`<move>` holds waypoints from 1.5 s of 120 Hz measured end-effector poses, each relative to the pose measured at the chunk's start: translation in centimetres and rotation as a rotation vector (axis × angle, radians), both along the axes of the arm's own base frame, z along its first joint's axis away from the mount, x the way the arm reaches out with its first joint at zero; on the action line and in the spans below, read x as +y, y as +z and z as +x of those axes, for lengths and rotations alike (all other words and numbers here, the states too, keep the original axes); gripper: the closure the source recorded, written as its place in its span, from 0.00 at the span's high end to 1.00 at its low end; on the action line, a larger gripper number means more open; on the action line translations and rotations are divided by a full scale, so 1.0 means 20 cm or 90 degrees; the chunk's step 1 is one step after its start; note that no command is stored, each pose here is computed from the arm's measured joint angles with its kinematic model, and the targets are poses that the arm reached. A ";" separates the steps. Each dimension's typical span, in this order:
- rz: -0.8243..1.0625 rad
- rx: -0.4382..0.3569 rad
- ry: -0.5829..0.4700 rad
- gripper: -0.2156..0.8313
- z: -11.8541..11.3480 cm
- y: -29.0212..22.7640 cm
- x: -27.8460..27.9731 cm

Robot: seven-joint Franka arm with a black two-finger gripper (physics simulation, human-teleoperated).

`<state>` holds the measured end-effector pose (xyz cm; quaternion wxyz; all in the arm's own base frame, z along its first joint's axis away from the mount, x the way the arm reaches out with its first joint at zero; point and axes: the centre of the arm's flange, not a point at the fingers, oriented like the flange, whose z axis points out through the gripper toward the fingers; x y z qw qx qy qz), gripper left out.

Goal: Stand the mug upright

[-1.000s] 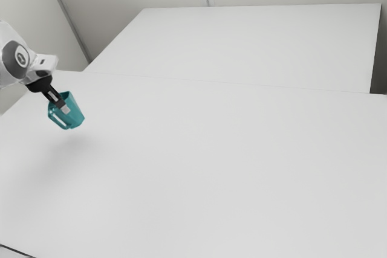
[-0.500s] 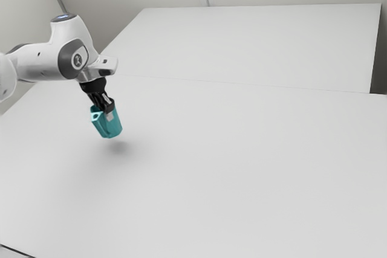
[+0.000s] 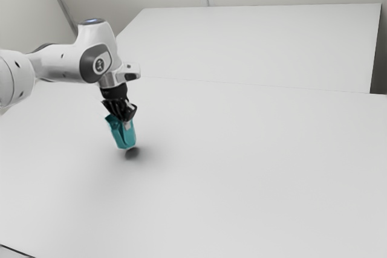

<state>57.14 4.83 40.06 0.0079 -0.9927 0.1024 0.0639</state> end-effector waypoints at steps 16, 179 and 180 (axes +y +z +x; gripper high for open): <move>0.005 0.016 0.018 0.04 0.03 -0.09 -0.06; -0.001 -0.144 0.071 0.76 -0.01 0.77 -0.19; -0.001 -0.146 0.070 0.76 -0.02 0.78 -0.19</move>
